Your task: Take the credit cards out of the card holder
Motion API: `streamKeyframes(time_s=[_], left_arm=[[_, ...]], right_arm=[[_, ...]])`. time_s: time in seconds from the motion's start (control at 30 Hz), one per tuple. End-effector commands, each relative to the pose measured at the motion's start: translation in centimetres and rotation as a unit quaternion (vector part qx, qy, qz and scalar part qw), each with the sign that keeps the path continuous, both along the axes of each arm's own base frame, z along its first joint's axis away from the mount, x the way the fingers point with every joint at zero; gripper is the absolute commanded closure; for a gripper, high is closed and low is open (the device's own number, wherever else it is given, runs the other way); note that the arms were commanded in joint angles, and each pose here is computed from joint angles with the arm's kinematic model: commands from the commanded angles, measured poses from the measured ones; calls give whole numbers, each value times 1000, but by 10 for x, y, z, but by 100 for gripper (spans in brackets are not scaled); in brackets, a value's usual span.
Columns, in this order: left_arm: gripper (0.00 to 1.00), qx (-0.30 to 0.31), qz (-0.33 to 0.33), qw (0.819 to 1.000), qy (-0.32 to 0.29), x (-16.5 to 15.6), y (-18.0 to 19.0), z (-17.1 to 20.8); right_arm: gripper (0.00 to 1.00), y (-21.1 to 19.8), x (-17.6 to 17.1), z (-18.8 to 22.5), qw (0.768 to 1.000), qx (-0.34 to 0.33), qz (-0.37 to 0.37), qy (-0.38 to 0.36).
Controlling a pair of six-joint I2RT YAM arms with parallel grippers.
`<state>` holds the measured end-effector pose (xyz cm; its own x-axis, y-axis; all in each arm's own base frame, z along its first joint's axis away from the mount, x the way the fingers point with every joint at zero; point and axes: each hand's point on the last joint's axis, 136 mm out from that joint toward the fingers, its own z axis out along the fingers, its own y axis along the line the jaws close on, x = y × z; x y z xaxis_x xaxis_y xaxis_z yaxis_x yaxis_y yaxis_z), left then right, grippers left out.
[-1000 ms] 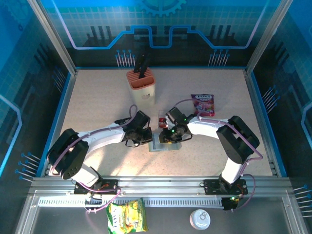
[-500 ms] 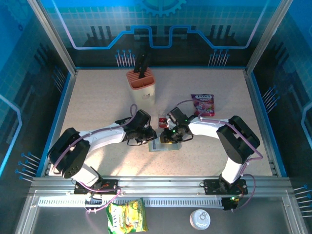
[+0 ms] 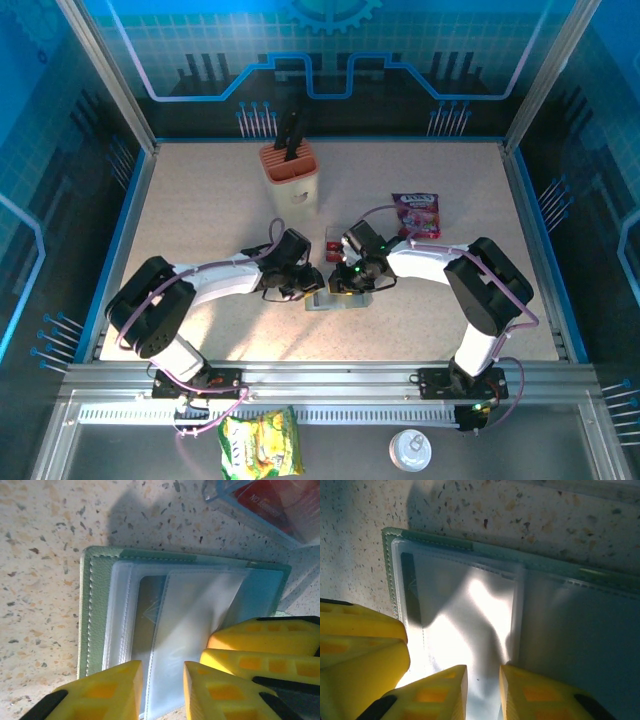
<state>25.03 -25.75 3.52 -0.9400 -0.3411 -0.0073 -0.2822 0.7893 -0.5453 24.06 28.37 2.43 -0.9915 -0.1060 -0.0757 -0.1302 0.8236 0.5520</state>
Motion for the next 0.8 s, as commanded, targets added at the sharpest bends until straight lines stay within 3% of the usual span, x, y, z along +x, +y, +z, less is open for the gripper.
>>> streamKeyframes(time_s=[0.0, 0.53, 0.77], left_arm=[[70, -14, -4, 1000, 10, -2, -4, -4], [66, -28, 3, 999, 16, -3, -7, -12], [81, -42, 7, 999, 4, 0, -10, -5]], right_arm=[[77, -7, -3, 0, 1000, -3, -2, 4], [84, -10, -4, -3, 1000, -3, -3, 8], [84, -9, -3, 0, 1000, -1, -3, 5]])
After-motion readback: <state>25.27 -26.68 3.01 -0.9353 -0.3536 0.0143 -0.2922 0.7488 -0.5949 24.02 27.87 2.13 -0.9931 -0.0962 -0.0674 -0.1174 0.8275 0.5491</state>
